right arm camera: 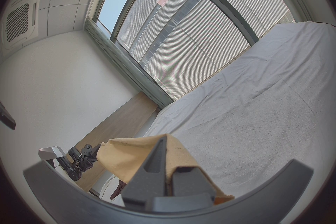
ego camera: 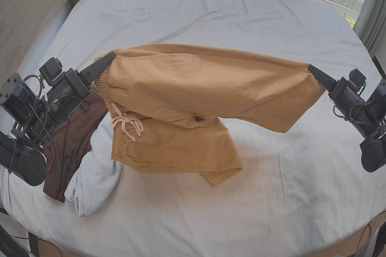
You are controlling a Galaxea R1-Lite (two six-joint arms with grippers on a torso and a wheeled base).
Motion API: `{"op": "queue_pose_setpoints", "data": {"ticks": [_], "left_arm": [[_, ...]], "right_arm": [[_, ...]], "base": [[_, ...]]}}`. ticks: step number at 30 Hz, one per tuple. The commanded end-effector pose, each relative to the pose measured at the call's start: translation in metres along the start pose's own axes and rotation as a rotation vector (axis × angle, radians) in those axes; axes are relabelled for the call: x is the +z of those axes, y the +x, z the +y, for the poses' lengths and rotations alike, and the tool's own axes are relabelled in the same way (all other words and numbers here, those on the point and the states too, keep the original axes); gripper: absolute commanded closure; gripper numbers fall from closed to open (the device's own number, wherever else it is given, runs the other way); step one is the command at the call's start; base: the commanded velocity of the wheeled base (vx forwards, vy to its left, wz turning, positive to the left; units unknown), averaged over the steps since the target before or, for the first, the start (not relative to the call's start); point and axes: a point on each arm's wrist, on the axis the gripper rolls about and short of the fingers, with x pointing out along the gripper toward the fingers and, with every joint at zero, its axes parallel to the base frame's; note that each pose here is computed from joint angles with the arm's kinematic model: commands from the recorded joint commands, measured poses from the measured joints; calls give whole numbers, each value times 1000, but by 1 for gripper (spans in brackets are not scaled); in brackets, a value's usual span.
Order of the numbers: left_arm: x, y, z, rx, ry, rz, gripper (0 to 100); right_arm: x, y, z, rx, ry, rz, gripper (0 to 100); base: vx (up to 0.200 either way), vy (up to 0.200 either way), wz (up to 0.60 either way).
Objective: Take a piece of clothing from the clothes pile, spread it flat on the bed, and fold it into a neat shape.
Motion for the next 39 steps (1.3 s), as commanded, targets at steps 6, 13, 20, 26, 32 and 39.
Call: {"op": "queue_pose_setpoints", "data": {"ticks": [6,13,20,26,32,39], "left_arm": [[3,2,-6,-22,7,-9,100],[7,3,-4,-20,15,-22,100],[9,2,4,8,25,-32,100],[11,3,19,44,34,-42,100],[7,8,34,76,25,-47,100],[0,19,50,113,22,-67,100]], "right_arm": [[-4,6,15,52,4,10,100],[-3,22,11,81,-2,1,100],[-3,39,6,80,10,19,100],[-8,47,-7,65,16,26,100],[-14,52,-18,50,20,33,100],[-21,64,-29,52,23,38,100]], "base": [[0,0,0],[0,0,0],[0,0,0],[0,0,0],[0,0,0],[0,0,0]]}}
